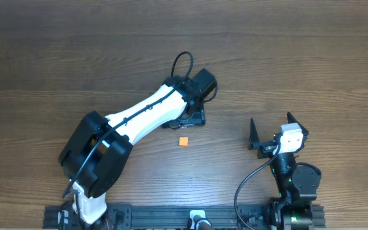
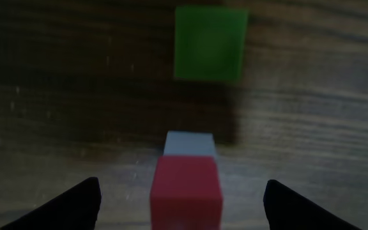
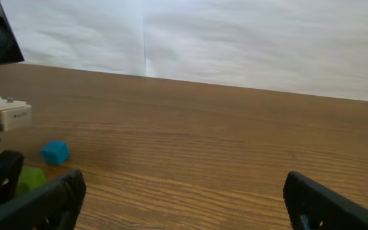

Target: Stack Cubes

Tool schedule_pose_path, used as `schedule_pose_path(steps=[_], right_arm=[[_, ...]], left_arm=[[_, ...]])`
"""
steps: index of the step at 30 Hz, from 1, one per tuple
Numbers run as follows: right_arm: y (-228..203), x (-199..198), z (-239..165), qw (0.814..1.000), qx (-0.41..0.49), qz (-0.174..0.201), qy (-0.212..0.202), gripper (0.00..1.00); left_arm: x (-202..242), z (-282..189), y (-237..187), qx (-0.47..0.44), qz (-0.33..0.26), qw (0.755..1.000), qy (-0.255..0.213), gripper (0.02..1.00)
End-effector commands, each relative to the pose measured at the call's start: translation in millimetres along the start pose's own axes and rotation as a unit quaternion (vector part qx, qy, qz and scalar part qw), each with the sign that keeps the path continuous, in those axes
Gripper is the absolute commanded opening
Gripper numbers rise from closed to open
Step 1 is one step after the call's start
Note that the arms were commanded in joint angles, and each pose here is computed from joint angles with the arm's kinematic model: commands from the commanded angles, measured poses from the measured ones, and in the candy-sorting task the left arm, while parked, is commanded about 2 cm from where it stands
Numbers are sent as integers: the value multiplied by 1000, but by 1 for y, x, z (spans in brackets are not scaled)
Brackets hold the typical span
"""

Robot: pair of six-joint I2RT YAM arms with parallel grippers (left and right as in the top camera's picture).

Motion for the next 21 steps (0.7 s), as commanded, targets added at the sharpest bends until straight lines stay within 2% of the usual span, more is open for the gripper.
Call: schedule_pose_path(steps=[1, 14, 21], right_arm=[[-2, 0, 0, 1000, 1, 0, -1, 991], [-2, 0, 0, 1000, 1, 0, -1, 991], [-2, 0, 0, 1000, 1, 0, -1, 991]], left_arm=[[-6, -22, -16, -5, 17, 1000, -26, 829], [16, -6, -53, 15, 4, 1000, 8, 790], [15, 0, -56, 11, 8, 1000, -2, 744]])
Point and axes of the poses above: each gripper's point midway between its finger pads, its own z axis out along the fingers, its own x axis along the line the jaws close on, y = z × x, the point moved 7 cm from there along -z, back along the fingers, and after that the axes turned 13 degrees about -z, right-handed, at the moved point
